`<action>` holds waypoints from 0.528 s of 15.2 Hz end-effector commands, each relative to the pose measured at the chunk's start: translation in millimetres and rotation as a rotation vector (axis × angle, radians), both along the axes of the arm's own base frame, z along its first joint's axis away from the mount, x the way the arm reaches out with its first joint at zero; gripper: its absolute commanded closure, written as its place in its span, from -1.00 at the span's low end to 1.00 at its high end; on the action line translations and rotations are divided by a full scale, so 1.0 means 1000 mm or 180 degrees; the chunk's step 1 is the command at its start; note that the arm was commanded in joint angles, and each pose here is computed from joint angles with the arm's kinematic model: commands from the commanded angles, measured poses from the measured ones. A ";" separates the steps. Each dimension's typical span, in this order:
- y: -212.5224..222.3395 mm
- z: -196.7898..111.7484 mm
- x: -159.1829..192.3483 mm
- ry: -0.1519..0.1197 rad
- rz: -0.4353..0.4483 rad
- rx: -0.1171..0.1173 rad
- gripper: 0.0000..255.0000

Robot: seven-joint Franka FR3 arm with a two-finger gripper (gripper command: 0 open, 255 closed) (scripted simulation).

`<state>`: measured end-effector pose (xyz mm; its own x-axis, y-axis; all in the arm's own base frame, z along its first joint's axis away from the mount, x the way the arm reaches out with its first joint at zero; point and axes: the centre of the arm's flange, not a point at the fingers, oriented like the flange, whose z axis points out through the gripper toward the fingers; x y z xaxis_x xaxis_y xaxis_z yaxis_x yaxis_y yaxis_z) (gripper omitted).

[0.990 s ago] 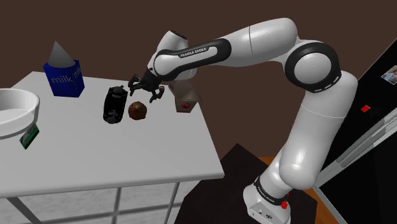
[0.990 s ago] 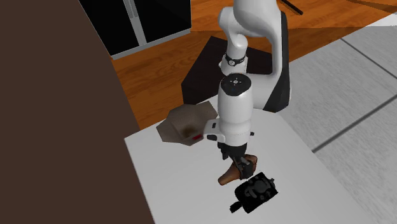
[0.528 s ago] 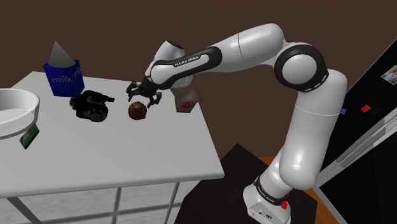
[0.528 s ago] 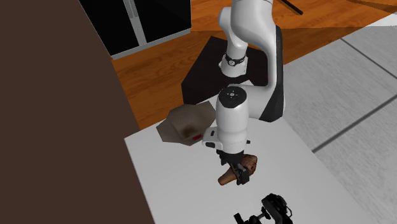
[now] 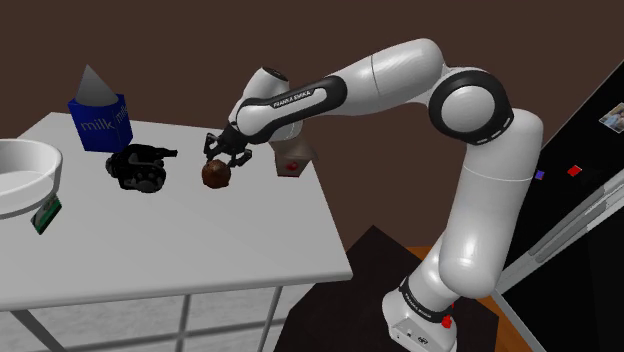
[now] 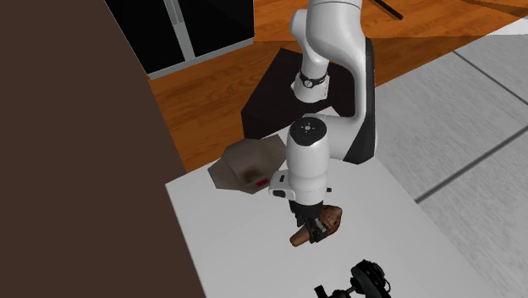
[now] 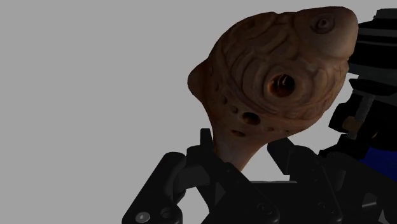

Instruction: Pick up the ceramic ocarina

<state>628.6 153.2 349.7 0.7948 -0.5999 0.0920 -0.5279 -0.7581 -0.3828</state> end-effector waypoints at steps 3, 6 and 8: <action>0.000 -0.001 -0.001 0.0006 0.0000 -0.0002 1.00; 0.000 0.010 0.001 0.0006 0.0000 -0.0002 1.00; 0.000 0.020 0.001 0.0006 0.0000 -0.0001 1.00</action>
